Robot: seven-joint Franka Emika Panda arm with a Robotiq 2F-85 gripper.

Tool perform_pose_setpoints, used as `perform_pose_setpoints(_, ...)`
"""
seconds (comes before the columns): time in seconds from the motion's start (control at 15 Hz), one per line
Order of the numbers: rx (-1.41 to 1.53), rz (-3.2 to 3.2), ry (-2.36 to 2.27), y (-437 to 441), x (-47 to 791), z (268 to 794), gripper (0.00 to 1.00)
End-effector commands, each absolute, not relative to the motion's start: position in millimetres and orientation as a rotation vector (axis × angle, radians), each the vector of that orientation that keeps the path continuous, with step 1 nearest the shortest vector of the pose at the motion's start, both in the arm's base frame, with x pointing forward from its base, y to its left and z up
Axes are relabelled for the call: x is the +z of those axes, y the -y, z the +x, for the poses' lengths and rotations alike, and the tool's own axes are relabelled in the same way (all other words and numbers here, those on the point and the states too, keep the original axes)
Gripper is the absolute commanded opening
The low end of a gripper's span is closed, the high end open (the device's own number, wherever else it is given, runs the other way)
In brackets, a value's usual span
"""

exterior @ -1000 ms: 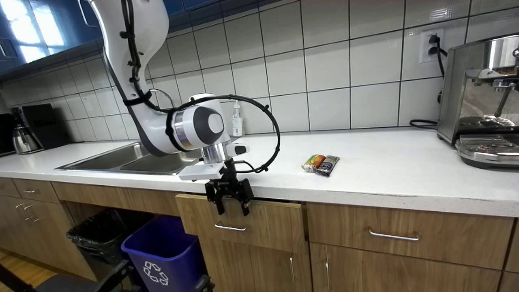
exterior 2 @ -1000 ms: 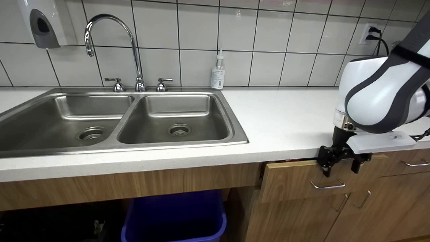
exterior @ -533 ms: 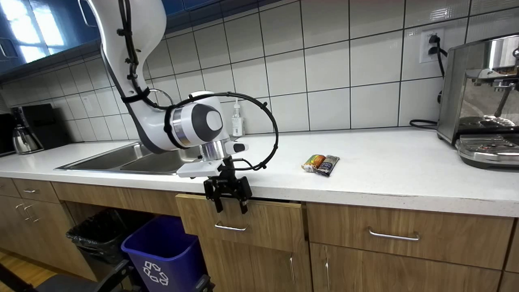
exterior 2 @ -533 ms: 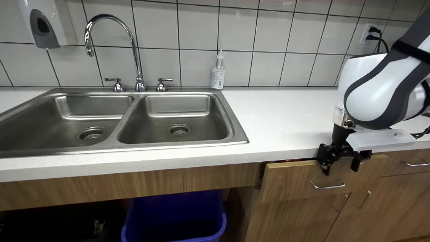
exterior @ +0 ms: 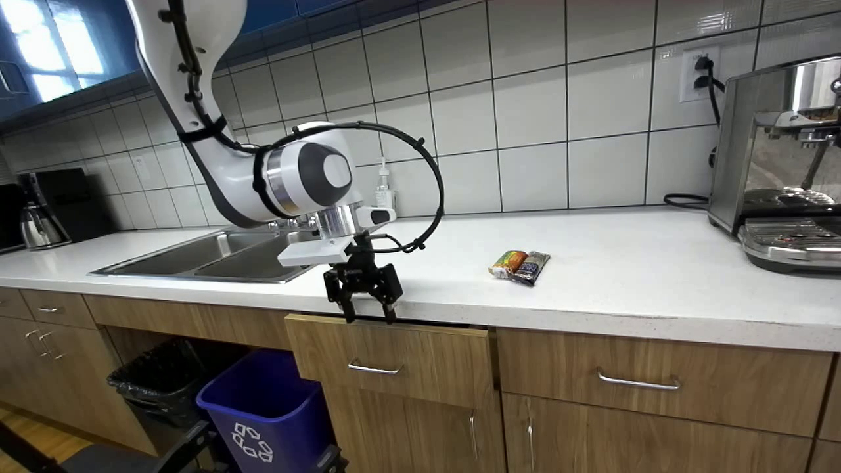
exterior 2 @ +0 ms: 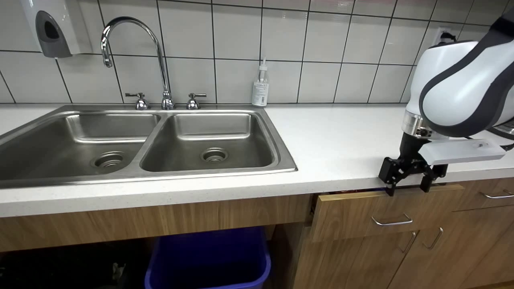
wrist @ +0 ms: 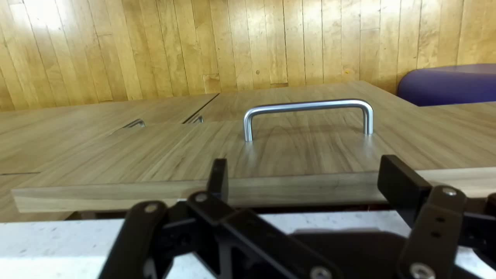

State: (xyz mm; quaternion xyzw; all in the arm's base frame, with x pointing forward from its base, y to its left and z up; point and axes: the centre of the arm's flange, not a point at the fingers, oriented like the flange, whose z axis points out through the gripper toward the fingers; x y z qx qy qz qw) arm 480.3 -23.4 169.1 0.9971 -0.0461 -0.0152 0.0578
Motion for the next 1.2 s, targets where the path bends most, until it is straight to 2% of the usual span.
perform_pose_setpoints(0.0,0.016,3.035,0.111,19.9,208.3,473.8,1.00)
perform_pose_setpoints(0.67,0.172,3.040,0.084,11.9,255.2,474.8,1.00)
perform_pose_setpoints(1.13,0.148,3.042,0.117,13.8,237.3,483.6,1.00)
